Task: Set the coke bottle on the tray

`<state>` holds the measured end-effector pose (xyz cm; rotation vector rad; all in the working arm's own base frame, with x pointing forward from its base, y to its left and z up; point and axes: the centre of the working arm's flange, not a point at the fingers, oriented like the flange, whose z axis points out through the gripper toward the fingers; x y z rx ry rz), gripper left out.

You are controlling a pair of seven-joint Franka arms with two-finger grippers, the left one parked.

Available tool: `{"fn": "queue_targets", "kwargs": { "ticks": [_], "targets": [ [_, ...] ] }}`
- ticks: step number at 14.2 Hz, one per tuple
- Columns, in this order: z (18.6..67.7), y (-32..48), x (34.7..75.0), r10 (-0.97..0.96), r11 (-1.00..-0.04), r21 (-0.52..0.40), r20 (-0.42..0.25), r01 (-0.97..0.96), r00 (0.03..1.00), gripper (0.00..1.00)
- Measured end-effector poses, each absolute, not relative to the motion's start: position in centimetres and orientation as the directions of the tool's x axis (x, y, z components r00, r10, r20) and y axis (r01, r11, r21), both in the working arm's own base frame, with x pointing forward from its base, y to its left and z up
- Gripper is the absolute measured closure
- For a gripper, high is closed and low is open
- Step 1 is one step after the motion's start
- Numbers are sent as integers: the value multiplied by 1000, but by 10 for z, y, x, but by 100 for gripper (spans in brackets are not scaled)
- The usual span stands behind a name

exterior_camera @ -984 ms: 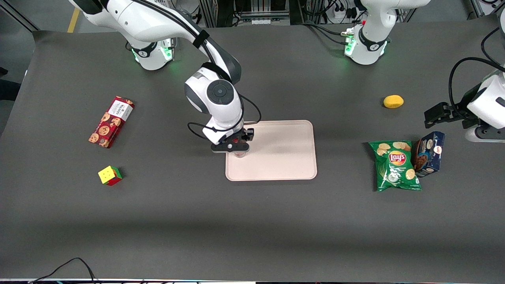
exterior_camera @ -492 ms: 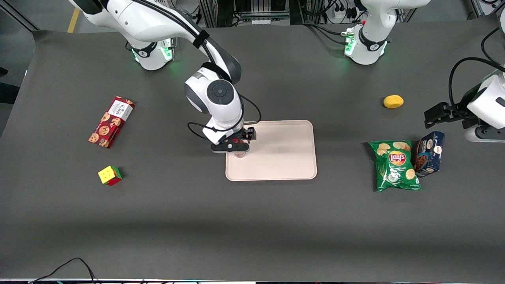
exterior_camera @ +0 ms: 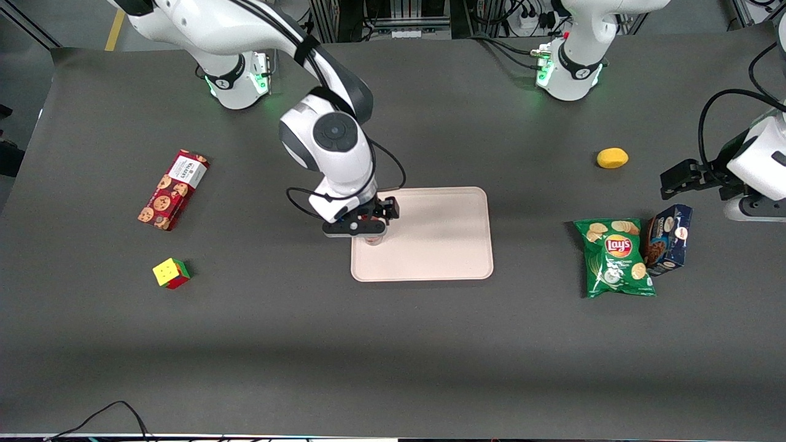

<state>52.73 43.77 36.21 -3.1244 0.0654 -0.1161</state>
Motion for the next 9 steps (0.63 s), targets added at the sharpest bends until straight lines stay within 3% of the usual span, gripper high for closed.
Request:
{"fn": "queue_targets", "kwargs": {
  "ticks": [5, 9],
  "targets": [
    [519, 360, 540, 27, -1000, 5, 126, 26, 992, 0],
    [586, 253, 555, -46, -998, 33, 147, -51, 988, 0]
  ]
}}
